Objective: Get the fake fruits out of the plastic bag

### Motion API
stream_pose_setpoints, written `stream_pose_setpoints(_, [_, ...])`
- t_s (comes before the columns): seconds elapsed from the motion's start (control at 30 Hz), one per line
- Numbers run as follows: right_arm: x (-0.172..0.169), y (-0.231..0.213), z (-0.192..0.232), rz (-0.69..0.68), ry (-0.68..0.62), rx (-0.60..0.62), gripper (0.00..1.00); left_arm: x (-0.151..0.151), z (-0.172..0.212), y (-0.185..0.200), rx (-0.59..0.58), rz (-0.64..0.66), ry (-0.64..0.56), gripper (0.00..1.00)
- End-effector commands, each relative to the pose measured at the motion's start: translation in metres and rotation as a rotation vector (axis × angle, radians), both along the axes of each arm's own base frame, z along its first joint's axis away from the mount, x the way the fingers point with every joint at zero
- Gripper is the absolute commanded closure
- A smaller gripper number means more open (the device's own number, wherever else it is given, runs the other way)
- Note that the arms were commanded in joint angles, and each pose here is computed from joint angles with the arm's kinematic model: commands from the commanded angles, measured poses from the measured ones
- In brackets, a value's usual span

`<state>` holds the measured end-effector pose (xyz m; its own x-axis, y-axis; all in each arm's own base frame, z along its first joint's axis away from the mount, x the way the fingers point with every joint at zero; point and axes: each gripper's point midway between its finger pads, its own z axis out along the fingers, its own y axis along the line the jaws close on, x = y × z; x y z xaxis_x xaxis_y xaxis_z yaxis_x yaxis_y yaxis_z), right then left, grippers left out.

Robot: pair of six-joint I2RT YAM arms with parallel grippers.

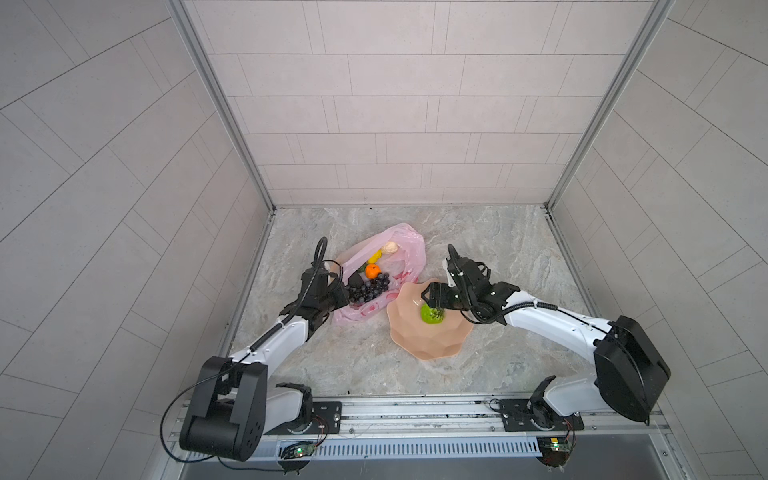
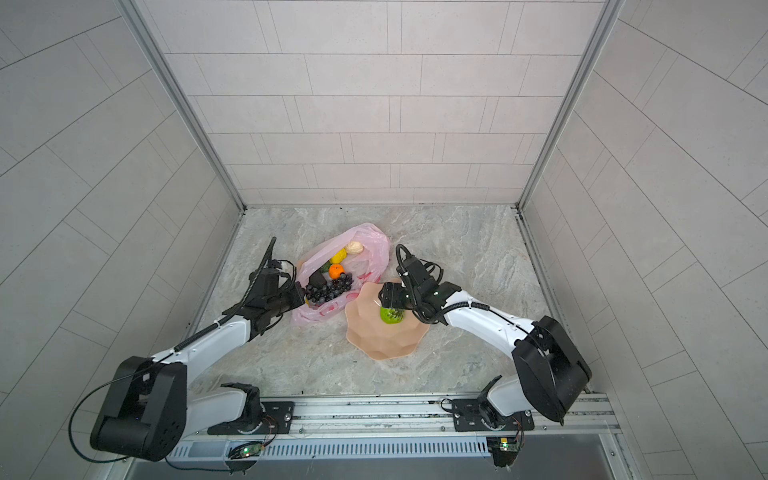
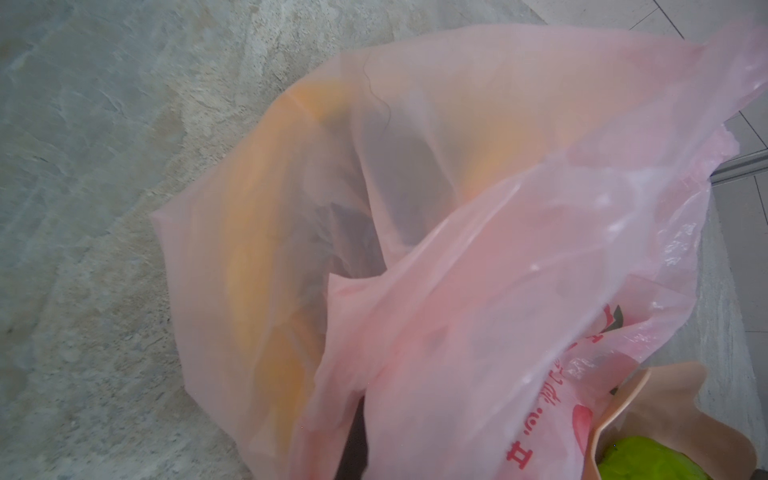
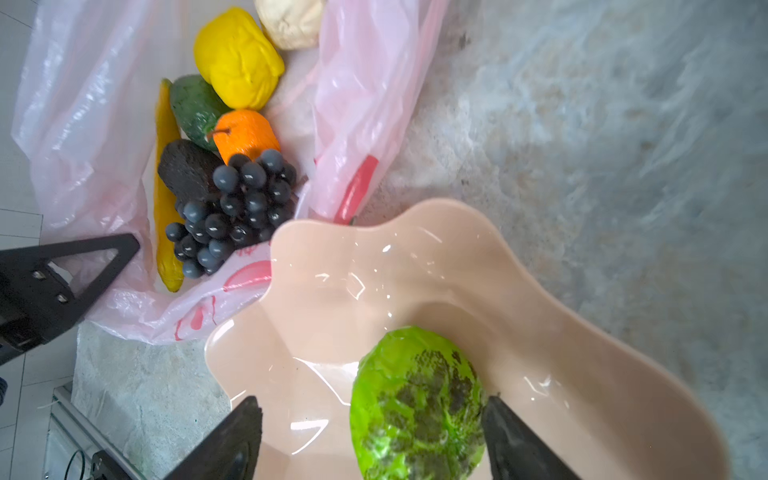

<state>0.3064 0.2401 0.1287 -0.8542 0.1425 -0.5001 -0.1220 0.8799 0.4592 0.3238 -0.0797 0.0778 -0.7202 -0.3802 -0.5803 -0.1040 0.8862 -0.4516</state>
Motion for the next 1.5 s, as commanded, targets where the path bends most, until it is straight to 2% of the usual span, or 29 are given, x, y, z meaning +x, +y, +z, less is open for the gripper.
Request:
stream_pose_setpoints(0.0, [0.010,-0.003,0.012,0.031,-0.044,-0.097,0.20,0.005,0.014,-0.003,0.006,-0.020,-0.047,0.97])
stream_pose_setpoints(0.17, [0.033,0.034,0.037,0.114,-0.118,-0.109,0.28,0.004,0.022,0.000,0.017,-0.009,-0.075,0.97])
stream_pose_setpoints(0.43, [0.077,0.081,0.020,0.142,-0.114,-0.149,0.34,0.000,0.036,0.000,0.006,-0.006,-0.132,0.98])
stream_pose_setpoints(0.6, [0.111,0.093,0.005,0.028,-0.114,-0.146,0.36,-0.001,0.041,-0.004,-0.004,-0.017,-0.148,0.97])
stream_pose_setpoints(0.83, [0.155,0.114,-0.011,-0.095,-0.115,-0.080,0.35,-0.001,0.040,-0.005,-0.004,-0.020,-0.145,0.97])
stream_pose_setpoints(1.0, [0.178,0.120,-0.022,-0.147,-0.094,-0.040,0.34,-0.001,0.038,-0.004,0.004,-0.014,-0.136,0.97])
stream_pose_setpoints(1.23, [0.206,0.104,-0.037,-0.293,-0.043,0.039,0.27,-0.001,0.036,-0.008,0.029,-0.032,-0.126,0.97])
stream_pose_setpoints(1.47, [0.230,0.113,-0.037,-0.363,-0.041,0.127,0.25,-0.001,0.035,-0.011,0.028,-0.043,-0.125,0.97])
